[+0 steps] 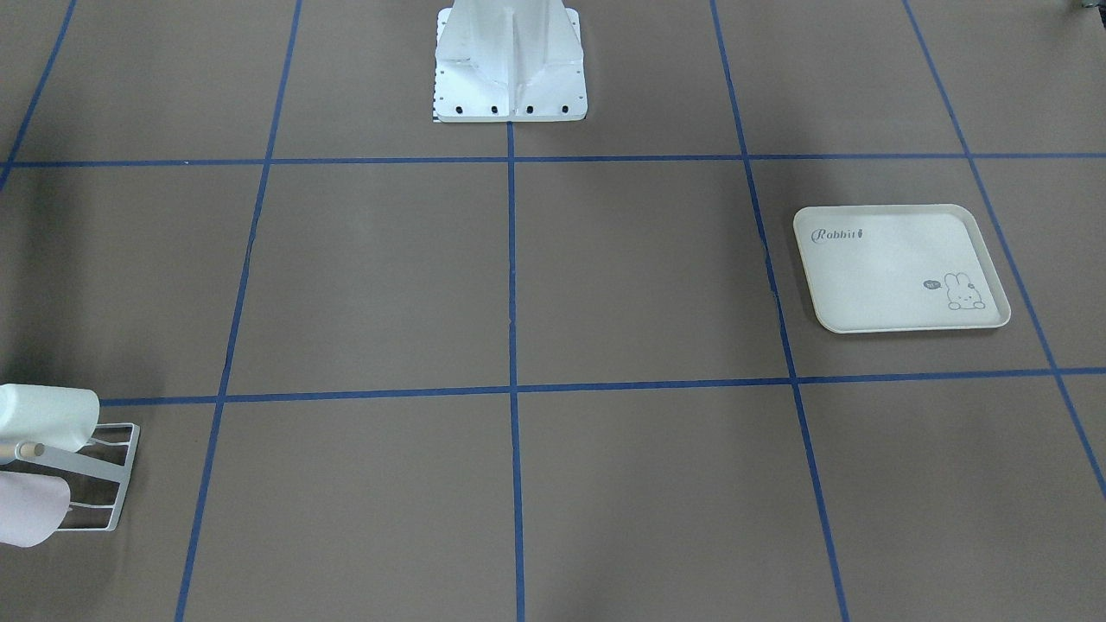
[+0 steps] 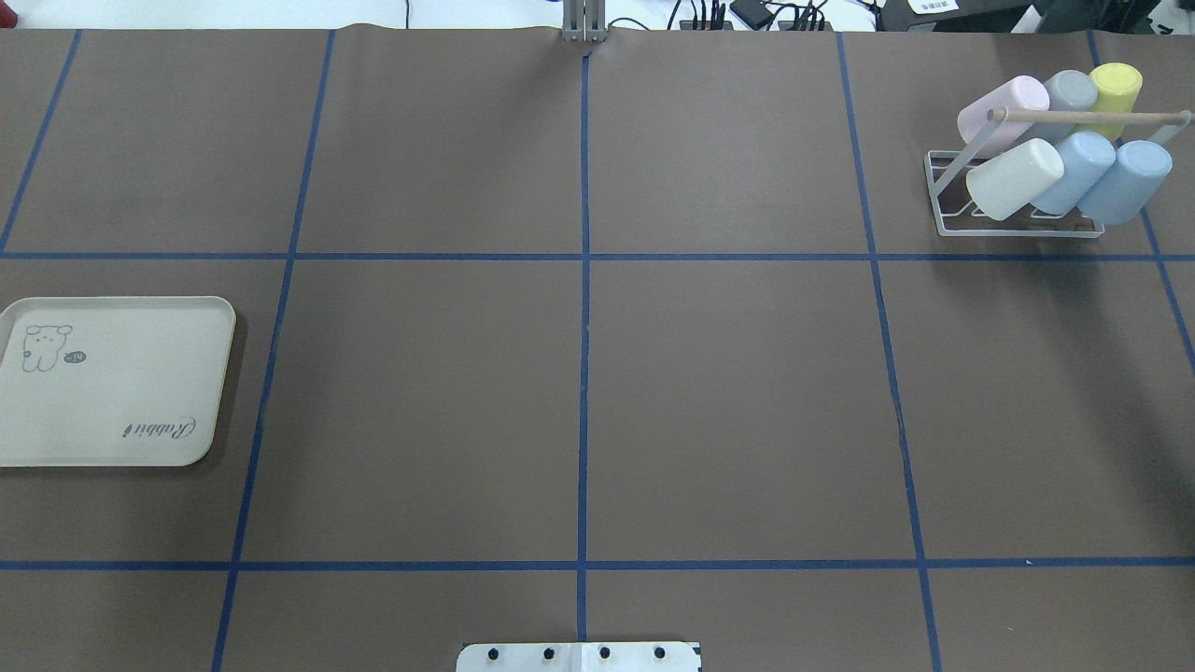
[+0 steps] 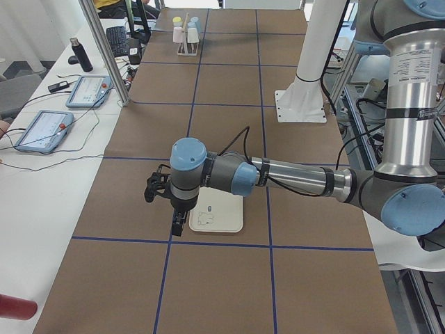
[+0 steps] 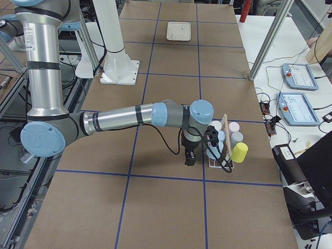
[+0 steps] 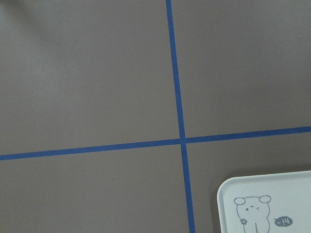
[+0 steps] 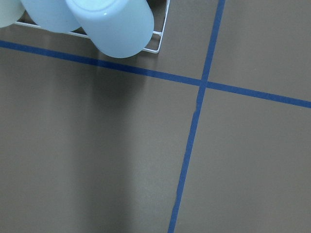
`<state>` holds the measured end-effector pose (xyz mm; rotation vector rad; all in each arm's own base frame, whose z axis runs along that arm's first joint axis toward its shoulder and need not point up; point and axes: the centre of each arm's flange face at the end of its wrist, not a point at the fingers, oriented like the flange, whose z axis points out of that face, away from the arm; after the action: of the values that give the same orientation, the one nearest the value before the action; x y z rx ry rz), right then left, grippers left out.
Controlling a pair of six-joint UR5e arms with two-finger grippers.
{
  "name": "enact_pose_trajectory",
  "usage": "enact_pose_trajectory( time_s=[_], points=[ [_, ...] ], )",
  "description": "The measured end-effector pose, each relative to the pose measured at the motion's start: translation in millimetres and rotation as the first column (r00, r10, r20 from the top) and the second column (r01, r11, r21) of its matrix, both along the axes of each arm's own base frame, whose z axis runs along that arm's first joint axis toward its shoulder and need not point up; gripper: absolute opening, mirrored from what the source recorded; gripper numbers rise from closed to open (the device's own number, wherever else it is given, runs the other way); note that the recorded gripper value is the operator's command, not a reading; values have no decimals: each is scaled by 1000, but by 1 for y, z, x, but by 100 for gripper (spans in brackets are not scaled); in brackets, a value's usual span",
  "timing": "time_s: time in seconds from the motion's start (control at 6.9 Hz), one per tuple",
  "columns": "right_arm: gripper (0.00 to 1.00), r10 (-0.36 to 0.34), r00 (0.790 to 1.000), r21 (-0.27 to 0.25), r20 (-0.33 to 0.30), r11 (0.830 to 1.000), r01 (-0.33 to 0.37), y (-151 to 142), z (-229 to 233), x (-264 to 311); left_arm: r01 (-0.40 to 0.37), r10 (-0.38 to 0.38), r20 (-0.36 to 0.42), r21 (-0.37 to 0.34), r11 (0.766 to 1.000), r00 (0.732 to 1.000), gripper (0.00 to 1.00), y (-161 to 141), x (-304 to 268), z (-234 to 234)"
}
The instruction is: Transfer IKEA cup to right arm and place on rack
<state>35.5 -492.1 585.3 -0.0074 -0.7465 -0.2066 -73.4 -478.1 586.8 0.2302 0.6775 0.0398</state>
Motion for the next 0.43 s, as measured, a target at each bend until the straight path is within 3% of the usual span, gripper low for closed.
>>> enact_pose_trajectory(
  time_s=[0.43],
  points=[
    [100, -3, 1000, -14, -4, 1000, 3, 0, 8, -1, -10, 10, -15, -22, 1000, 1000, 99, 28, 5, 8]
  ],
)
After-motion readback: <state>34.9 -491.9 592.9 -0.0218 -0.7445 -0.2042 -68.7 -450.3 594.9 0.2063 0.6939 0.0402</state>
